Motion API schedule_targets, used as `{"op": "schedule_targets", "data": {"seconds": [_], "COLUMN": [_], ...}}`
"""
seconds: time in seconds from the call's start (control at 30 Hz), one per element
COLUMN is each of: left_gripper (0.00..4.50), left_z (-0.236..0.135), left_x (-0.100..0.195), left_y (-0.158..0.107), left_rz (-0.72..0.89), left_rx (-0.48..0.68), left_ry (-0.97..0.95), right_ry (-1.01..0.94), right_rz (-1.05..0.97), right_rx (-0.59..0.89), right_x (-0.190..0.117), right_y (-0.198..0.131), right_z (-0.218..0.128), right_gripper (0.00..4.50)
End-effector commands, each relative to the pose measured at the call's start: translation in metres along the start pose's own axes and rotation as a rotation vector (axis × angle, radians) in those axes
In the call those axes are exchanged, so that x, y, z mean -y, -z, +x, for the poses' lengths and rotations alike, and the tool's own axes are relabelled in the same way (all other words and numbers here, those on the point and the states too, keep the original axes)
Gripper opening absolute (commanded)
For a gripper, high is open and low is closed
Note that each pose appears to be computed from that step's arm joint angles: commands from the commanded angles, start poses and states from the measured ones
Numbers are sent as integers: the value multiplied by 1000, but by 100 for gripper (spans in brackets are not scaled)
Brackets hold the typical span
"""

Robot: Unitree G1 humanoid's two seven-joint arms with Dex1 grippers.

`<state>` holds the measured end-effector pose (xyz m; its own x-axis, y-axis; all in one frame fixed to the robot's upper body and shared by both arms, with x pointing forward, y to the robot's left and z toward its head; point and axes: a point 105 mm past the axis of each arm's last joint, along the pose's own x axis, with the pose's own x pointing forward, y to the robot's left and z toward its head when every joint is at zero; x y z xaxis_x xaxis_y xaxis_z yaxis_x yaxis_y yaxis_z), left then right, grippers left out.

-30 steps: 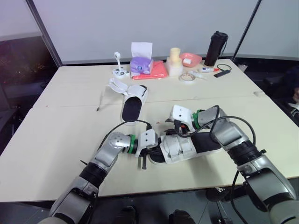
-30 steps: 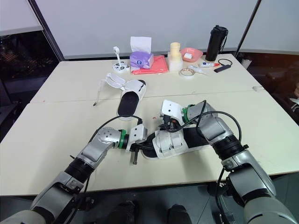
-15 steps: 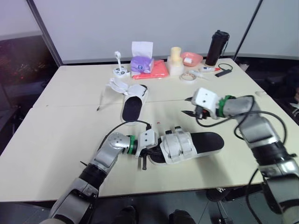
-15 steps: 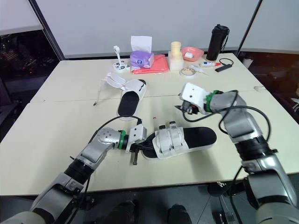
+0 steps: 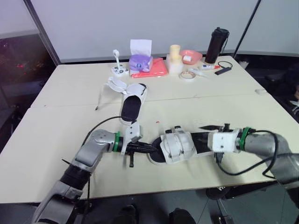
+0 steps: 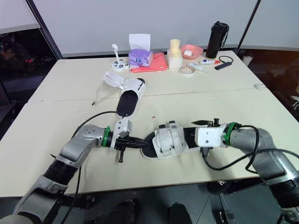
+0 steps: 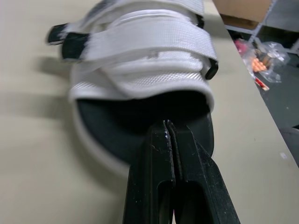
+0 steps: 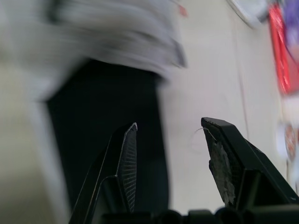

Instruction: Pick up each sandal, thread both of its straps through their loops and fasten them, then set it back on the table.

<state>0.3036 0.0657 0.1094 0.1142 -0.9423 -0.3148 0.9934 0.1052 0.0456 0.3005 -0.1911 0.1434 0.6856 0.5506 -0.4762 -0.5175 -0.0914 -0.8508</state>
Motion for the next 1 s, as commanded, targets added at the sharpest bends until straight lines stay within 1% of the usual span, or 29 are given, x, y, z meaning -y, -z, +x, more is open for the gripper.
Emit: {"op": "schedule_targets", "data": {"seconds": [0.03, 0.2, 0.3, 0.4, 0.57, 0.7, 0.83, 0.93, 0.97, 1.0], "left_gripper": [0, 0, 0, 0, 0, 0, 0, 0, 0, 0], "left_z": [-8, -11, -11, -12, -13, -13, -13, -13, -14, -14], "left_x": [1, 0, -1, -2, -1, -2, -2, -2, -2, -2], "left_y": [-15, -17, -17, -16, -13, -12, -11, -11, -11, -11], "left_rz": [31, 35, 37, 39, 37, 36, 36, 36, 37, 37], "left_rx": [43, 42, 39, 36, 28, 27, 26, 25, 25, 25], "left_ry": [-6, -18, -22, -30, -41, -50, -57, -63, -66, -68], "right_ry": [75, 113, 111, 145, 135, 120, 131, 133, 134, 134], "right_rz": [-172, -326, -384, -433, -544, -593, -619, -627, -628, -629], "right_rx": [90, 172, 234, 289, 440, 504, 528, 532, 533, 533], "right_x": [8, 8, 3, 5, -9, -15, -10, -7, -7, -6], "right_y": [-16, -24, -30, -37, -59, -67, -71, -71, -71, -71], "right_z": [4, 16, 23, 29, 39, 46, 54, 58, 59, 59], "right_gripper": [235, 235, 235, 235, 235, 235, 235, 156, 104, 62]}}
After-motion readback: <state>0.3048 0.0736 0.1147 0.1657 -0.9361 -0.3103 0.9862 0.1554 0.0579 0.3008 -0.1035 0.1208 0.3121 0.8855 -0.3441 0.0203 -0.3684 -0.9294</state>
